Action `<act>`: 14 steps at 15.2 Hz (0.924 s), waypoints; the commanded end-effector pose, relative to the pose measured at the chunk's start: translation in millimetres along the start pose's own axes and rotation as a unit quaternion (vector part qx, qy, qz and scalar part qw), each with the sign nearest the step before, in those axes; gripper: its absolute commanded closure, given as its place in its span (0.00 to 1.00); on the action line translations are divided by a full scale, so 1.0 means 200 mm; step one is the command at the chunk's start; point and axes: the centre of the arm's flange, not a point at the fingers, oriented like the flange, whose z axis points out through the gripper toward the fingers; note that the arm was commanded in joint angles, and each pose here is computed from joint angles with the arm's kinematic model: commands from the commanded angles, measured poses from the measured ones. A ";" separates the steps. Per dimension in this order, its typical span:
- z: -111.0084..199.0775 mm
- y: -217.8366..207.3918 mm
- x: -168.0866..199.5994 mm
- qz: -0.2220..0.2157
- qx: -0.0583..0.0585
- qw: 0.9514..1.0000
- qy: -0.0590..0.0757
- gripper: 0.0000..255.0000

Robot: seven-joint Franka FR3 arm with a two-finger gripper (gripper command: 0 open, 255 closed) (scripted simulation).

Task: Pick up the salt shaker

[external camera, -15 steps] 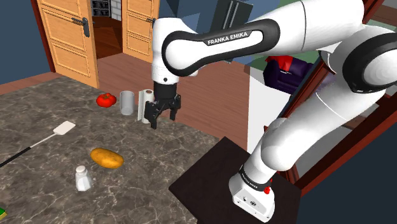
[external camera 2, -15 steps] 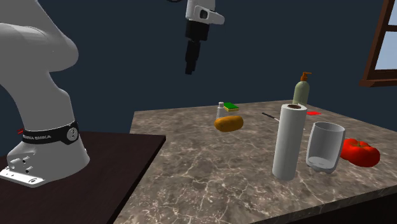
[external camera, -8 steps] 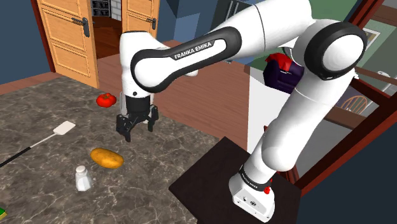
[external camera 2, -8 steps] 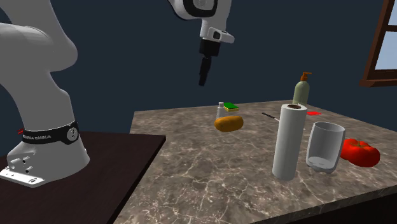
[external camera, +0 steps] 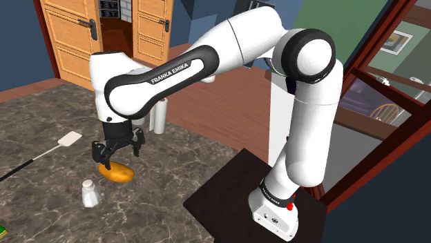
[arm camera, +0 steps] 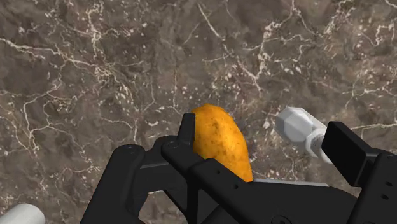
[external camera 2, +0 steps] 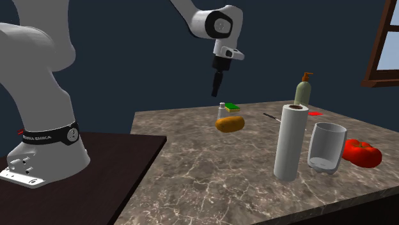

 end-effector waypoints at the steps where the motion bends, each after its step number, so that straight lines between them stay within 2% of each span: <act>1: 0.06 -0.10 0.06 0.003 -0.001 1.000 -0.001 0.00; 9: 0.31 -0.48 0.33 0.010 -0.004 1.000 -0.004 0.00; 14: 0.44 -0.47 0.35 0.010 -0.004 1.000 -0.004 0.00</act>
